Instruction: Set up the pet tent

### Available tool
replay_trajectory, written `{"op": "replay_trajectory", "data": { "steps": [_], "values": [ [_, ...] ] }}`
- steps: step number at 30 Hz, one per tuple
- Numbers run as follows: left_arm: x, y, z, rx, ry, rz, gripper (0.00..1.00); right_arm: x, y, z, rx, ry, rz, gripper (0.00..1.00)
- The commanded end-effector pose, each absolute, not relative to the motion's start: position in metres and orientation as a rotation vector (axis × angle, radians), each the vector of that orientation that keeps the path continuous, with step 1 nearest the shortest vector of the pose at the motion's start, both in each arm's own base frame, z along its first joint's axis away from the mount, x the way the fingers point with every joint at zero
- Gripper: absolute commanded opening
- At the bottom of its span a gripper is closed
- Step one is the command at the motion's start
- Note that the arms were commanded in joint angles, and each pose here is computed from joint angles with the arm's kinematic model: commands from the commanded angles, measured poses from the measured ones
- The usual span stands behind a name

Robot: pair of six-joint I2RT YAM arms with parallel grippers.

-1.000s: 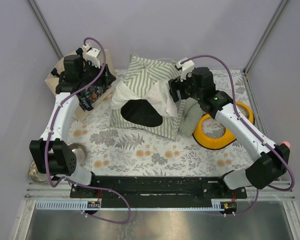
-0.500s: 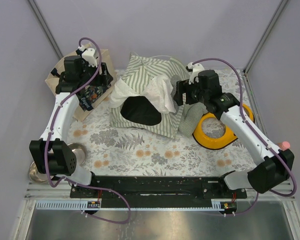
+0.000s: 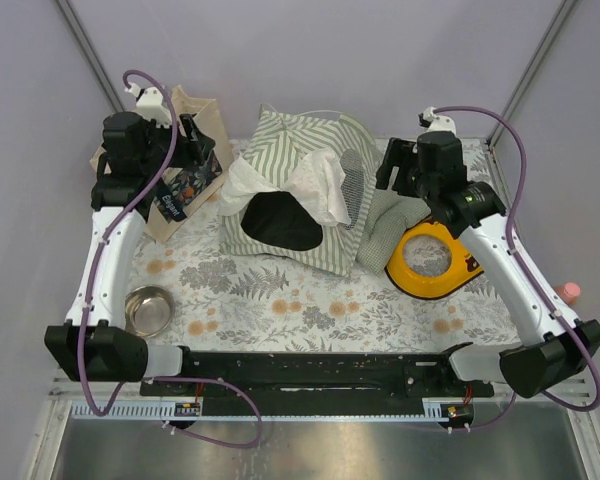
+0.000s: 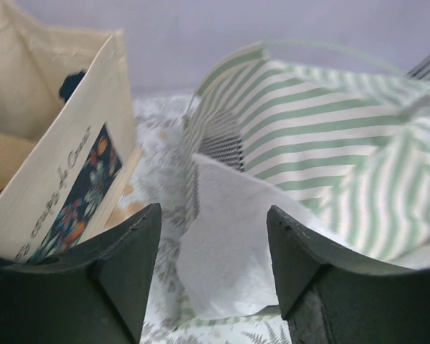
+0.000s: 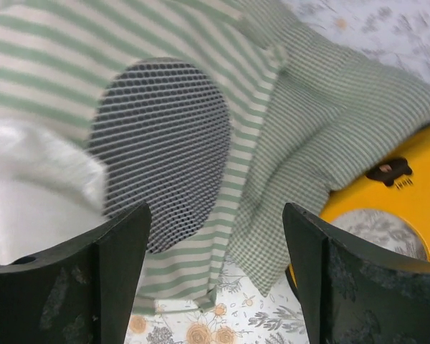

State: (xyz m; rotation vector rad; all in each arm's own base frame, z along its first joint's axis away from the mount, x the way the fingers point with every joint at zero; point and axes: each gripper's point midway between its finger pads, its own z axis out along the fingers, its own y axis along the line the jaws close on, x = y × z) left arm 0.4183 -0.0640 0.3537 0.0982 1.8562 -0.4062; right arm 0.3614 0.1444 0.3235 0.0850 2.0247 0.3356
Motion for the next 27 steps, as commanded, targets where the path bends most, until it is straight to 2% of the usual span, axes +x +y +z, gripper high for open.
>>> {"op": "replay_trajectory", "data": {
  "steps": [1,7,11,15,23,27],
  "values": [
    [0.397,-0.085,0.385,0.164,1.707,-0.541,0.66,0.376,0.098,0.263,0.438,2.137,0.211,0.85],
    [0.393,-0.089,0.371,0.145,1.726,-0.584,0.67,0.414,0.101,0.193,0.583,2.252,0.366,0.87],
    [0.392,-0.09,0.366,0.133,1.731,-0.603,0.69,0.438,0.108,0.159,0.651,2.326,0.352,0.82],
    [0.391,-0.09,0.362,0.125,1.737,-0.605,0.72,0.449,0.093,0.134,0.764,2.353,0.208,0.81],
    [0.389,-0.093,0.359,0.137,1.741,-0.615,0.77,0.458,0.079,0.08,0.828,2.43,0.024,0.87],
    [0.392,-0.091,0.357,0.118,1.747,-0.596,0.8,0.46,0.087,0.053,0.833,2.507,0.024,0.77]
  ]
}}
